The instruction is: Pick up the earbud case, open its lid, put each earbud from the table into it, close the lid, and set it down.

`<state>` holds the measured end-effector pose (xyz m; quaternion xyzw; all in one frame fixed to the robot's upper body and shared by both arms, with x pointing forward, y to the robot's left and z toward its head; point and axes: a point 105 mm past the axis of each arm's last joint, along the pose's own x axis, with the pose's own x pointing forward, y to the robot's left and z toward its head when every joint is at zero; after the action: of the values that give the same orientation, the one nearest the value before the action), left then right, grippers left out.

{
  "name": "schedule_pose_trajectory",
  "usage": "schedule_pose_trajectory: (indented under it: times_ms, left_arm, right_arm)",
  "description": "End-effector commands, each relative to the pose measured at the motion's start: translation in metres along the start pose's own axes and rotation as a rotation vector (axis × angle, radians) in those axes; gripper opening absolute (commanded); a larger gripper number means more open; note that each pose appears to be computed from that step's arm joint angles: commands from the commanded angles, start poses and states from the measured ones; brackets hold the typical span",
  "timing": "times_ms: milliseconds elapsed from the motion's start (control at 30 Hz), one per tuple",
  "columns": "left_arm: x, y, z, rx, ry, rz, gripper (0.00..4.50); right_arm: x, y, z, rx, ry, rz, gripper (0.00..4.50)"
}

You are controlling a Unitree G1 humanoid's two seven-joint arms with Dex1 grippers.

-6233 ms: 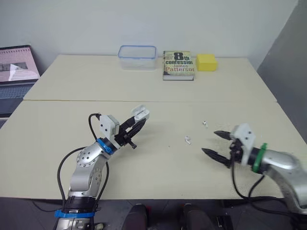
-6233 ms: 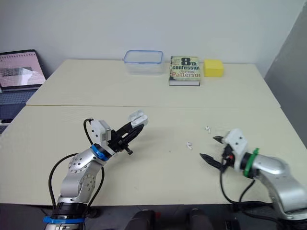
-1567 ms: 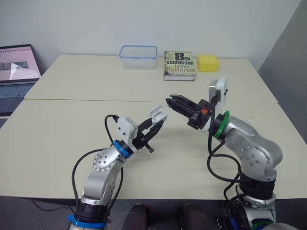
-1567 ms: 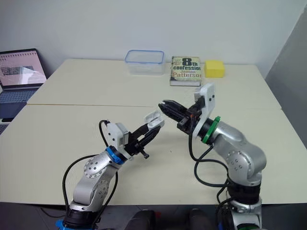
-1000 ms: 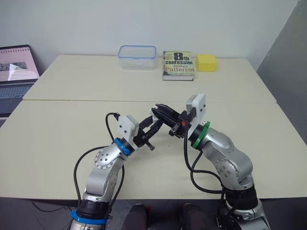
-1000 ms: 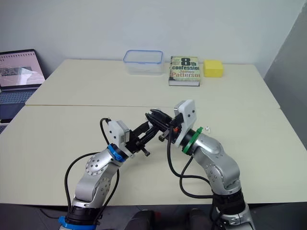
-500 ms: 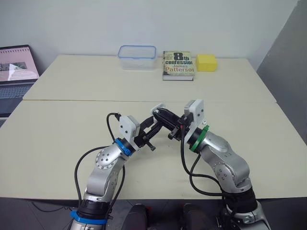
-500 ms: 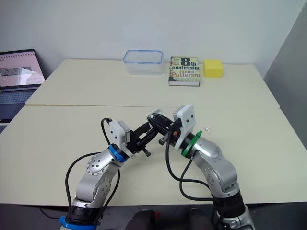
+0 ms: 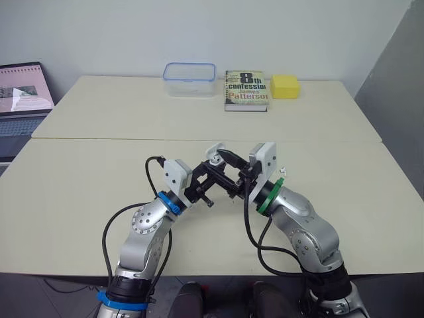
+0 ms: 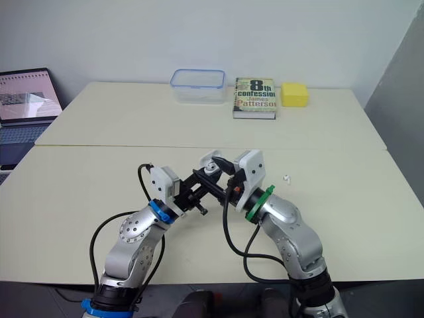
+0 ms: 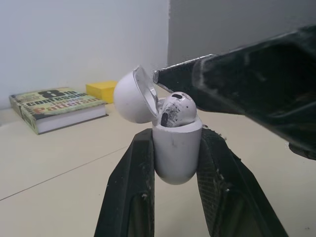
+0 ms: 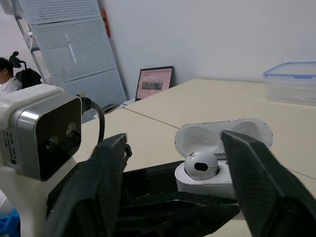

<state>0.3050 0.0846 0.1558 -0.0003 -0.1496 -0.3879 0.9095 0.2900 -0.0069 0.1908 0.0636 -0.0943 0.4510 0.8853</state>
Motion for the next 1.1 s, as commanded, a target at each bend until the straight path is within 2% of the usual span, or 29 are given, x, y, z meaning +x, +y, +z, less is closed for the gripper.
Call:
schedule_pose_trajectory:
  times_ms: [33, 167, 300, 367, 433, 667, 800, 933, 967, 1100]
  left_arm:
    - [0.005, -0.004, 0.022, 0.042, -0.081, -0.02, 0.79]
    - [0.004, -0.003, 0.02, 0.039, -0.076, -0.019, 0.79]
    - [0.004, -0.002, 0.017, 0.039, -0.068, -0.022, 0.79]
    - [0.004, -0.001, 0.016, 0.041, -0.066, -0.027, 0.79]
    - [0.004, 0.0, 0.015, 0.043, -0.065, -0.03, 0.79]
    - [0.005, 0.001, 0.014, 0.046, -0.066, -0.042, 0.79]
    - [0.005, 0.003, 0.013, 0.05, -0.066, -0.041, 0.79]
    - [0.004, 0.004, 0.012, 0.057, -0.066, -0.039, 0.79]
    - [0.004, 0.004, 0.012, 0.058, -0.065, -0.038, 0.79]
    - [0.002, 0.007, 0.012, 0.063, -0.061, -0.028, 0.79]
  right_arm:
    - [-0.013, -0.002, 0.025, -0.027, -0.059, -0.006, 3.15]
    - [-0.038, -0.012, 0.041, -0.077, -0.035, -0.005, 3.15]
    - [-0.073, -0.031, 0.05, -0.217, 0.081, -0.053, 3.15]
    - [-0.101, -0.05, 0.039, -0.309, 0.263, -0.12, 3.15]
    - [-0.126, -0.068, 0.036, -0.353, 0.38, -0.188, 3.15]
    - [-0.203, -0.098, 0.039, -0.369, 0.636, -0.285, 3.15]
    - [-0.227, -0.107, 0.04, -0.354, 0.684, -0.334, 3.15]
    - [-0.234, -0.112, 0.04, -0.343, 0.69, -0.356, 4.32]
    - [-0.234, -0.112, 0.04, -0.345, 0.69, -0.357, 4.47]
    - [-0.224, -0.116, 0.039, -0.352, 0.661, -0.361, 4.5]
